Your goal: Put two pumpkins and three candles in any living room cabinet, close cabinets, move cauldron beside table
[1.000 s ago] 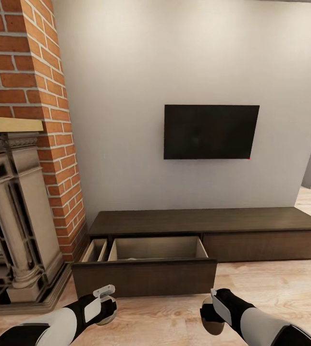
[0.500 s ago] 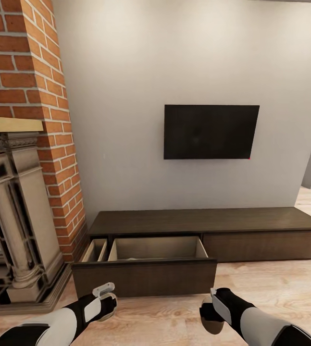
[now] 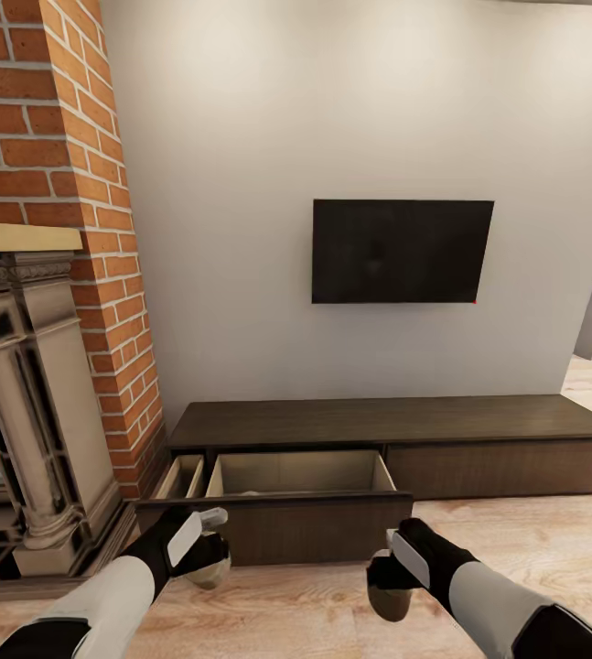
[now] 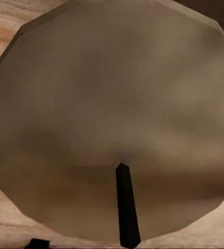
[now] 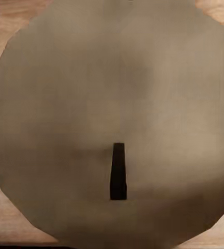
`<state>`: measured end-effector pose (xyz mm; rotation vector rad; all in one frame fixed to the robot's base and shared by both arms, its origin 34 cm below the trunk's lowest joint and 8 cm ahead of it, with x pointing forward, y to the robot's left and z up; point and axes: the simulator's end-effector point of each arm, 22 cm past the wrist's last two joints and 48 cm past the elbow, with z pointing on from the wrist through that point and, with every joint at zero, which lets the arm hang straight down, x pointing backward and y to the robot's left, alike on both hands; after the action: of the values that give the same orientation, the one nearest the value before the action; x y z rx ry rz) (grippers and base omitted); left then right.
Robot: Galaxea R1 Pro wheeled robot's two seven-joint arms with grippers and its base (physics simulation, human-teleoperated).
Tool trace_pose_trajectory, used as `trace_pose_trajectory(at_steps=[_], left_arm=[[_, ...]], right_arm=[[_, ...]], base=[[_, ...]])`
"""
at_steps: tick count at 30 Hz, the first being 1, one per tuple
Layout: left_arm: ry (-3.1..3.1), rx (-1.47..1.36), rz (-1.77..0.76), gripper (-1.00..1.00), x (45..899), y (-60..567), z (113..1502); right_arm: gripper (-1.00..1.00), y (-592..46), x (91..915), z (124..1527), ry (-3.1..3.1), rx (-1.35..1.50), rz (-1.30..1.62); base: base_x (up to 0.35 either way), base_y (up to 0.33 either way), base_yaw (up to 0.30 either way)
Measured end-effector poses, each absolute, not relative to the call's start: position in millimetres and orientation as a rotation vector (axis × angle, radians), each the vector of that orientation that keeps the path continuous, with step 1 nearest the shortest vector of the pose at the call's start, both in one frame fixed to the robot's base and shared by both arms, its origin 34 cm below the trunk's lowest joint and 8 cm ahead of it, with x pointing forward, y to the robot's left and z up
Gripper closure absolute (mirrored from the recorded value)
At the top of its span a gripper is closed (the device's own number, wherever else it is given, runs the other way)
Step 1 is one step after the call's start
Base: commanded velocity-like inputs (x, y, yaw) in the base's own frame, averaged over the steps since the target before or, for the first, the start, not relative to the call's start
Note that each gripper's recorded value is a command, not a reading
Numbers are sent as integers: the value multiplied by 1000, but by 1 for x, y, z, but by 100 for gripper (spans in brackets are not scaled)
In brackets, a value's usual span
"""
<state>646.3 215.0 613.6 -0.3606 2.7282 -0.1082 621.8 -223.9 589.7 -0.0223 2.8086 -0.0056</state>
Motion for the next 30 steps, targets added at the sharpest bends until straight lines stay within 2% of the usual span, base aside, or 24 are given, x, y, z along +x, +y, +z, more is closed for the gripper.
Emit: trace_pose_trajectory(at_steps=[10,14,25,30], left_arm=[[2859,-311,-128,100,625,208,614],[2949,-266,-147,100,613,202,619],[2841,-172,-215,100,694,172,731],[2824,-123,-232,100,715,151,776]], right_arm=[[100,-218,677,663,2774,-50,8],[100,-197,702,711,2768,5,123],[100,-151,705,757,2821,-34,251],[100,-153,709,767,2825,-43,233]], base=[[0,0,0],[0,0,0],[0,0,0],[0,0,0]])
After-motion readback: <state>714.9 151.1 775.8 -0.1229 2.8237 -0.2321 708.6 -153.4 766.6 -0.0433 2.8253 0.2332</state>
